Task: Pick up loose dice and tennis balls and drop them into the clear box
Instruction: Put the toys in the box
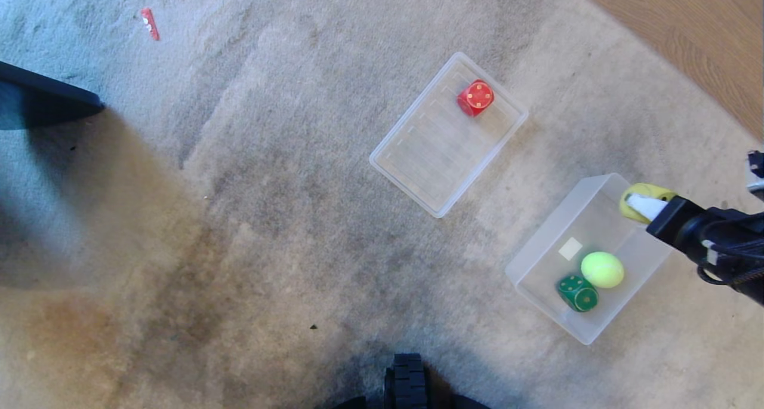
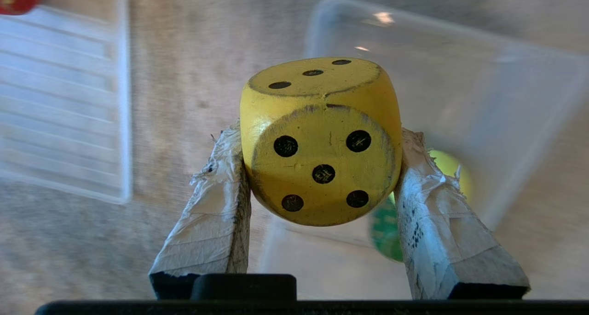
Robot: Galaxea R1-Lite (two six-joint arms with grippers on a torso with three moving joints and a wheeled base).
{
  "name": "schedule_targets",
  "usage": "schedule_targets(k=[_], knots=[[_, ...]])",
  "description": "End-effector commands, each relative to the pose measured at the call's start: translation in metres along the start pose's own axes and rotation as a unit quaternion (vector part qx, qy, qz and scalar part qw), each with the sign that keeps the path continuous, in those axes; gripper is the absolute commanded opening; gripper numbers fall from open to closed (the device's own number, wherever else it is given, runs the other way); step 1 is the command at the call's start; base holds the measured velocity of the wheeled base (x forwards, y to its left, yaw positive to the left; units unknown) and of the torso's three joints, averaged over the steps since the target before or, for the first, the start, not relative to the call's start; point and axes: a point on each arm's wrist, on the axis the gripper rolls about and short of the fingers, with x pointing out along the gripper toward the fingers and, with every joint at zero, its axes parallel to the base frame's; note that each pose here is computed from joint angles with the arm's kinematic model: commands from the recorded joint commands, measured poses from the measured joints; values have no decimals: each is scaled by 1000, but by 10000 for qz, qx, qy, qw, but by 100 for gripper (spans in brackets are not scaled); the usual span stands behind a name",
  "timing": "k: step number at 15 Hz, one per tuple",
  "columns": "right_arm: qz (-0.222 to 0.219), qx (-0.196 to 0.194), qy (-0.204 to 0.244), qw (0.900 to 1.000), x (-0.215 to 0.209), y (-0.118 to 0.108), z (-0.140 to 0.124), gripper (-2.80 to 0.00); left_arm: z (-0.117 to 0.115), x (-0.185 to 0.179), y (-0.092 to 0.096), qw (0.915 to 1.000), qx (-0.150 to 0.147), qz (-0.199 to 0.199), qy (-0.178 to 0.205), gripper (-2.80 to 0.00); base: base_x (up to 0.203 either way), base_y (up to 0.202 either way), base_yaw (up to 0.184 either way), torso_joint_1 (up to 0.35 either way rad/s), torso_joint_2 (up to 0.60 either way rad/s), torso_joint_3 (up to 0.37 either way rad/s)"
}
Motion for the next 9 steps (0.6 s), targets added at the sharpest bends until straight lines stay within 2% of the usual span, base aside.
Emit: schedule_targets(k=[1, 5, 6, 9], knots=[[-78, 98, 465, 9988, 30, 0, -31, -280, 0, 0, 0, 10000, -5, 4, -3, -280, 0, 0, 0, 0, 0, 0], [-300, 51, 675, 9973, 31, -11, -41, -280, 0, 0, 0, 10000, -5, 5, 5, -280, 0, 0, 0, 0, 0, 0], [-343, 33, 706, 9969, 29, -13, -43, 0, 0, 0, 0, 10000, -5, 5, 4, -280, 0, 0, 0, 0, 0, 0], [-406, -196, 714, 9964, 23, -17, -42, 0, 0, 0, 0, 10000, -5, 4, -3, -280, 0, 0, 0, 0, 0, 0]])
